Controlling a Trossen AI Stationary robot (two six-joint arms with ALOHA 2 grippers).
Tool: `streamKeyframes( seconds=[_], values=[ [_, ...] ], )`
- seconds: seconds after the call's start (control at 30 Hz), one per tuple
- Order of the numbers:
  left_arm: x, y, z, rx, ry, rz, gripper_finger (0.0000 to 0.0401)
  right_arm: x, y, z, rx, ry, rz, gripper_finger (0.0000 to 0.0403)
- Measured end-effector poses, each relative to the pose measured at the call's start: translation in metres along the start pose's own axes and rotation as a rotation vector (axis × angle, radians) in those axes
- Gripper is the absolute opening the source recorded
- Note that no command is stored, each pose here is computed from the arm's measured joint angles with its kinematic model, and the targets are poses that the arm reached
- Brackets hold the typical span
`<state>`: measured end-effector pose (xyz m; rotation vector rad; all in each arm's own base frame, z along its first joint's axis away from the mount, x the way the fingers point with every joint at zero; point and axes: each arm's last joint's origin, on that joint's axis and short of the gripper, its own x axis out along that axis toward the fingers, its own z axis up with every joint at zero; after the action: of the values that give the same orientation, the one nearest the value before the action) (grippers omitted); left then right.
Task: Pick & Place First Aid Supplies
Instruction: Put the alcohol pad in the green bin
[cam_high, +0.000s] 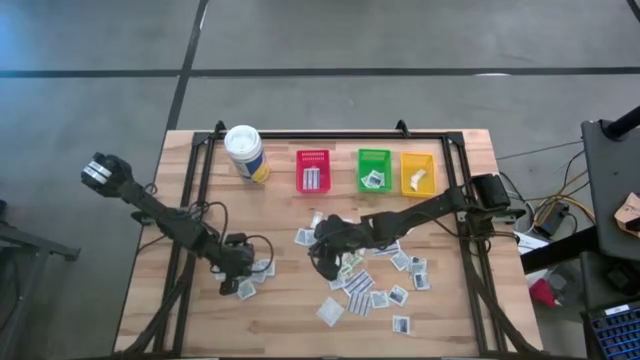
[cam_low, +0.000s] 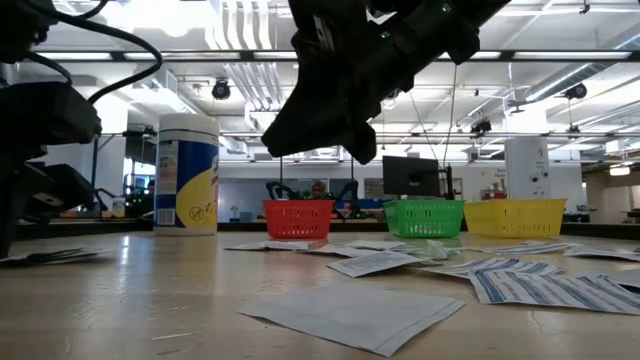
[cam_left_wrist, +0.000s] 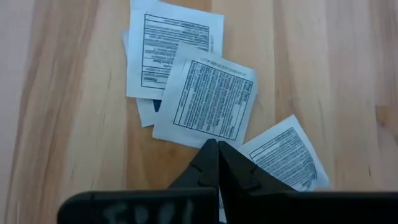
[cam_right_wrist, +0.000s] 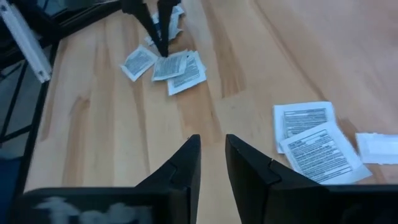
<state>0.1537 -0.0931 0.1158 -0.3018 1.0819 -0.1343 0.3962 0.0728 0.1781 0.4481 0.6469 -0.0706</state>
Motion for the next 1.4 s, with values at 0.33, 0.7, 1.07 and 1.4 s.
streamKeyframes(
  seconds=[0.33, 0.7, 1.07, 1.4],
  values=[
    [0.016, 0.001, 0.008, -0.049, -0.075, 0.035, 0.0, 0.0, -0.003, 0.002, 0.077, -0.023, -0.036, 0.0069],
    [0.028, 0.009, 0.016, -0.223, -0.167, 0.098, 0.0, 0.0, -0.005, 0.003, 0.088, -0.026, -0.042, 0.008],
    [0.035, 0.018, 0.023, -0.439, -0.318, 0.195, 0.0, 0.0, -0.008, 0.005, 0.174, -0.047, -0.067, 0.0075],
    [0.038, 0.019, 0.024, -0.469, -0.378, 0.227, 0.0, 0.025, -0.017, -0.003, 0.295, -0.046, -0.13, 0.0109]
  ],
)
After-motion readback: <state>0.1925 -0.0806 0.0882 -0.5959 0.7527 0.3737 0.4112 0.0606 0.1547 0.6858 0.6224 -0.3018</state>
